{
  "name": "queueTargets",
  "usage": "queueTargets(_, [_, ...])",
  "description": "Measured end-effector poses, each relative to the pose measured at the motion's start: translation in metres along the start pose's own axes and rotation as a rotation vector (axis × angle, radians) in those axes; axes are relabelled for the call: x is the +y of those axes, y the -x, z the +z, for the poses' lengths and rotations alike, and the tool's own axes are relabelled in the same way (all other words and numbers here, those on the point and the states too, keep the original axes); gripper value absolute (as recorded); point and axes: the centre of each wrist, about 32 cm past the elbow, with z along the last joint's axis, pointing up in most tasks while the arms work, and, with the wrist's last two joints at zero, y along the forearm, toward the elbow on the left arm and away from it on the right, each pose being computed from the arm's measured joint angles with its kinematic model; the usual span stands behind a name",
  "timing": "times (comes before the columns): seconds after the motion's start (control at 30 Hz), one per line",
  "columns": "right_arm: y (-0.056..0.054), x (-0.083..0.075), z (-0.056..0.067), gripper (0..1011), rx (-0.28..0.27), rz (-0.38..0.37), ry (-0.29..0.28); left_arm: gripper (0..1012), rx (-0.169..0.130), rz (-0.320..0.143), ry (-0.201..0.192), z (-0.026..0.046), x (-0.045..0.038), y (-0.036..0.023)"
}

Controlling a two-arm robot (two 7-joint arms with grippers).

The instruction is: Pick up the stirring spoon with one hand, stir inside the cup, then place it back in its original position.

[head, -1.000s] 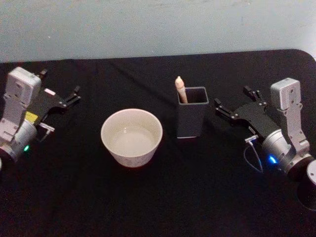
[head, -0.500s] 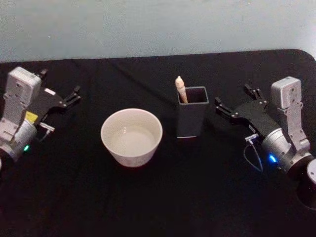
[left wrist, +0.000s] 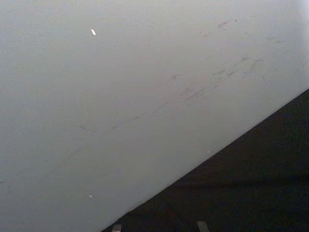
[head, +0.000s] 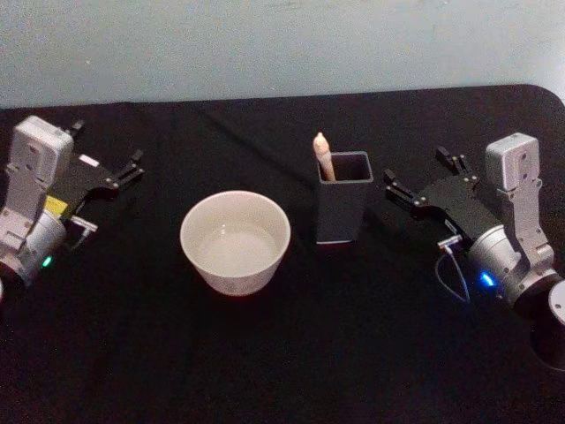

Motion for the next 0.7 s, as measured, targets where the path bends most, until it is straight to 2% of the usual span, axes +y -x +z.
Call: queueTargets(0.7, [0.0,0.0,0.0,1000,0.0,0.0,0.0,1001,0.0,0.0,0.0,0.0,0.0,0.0])
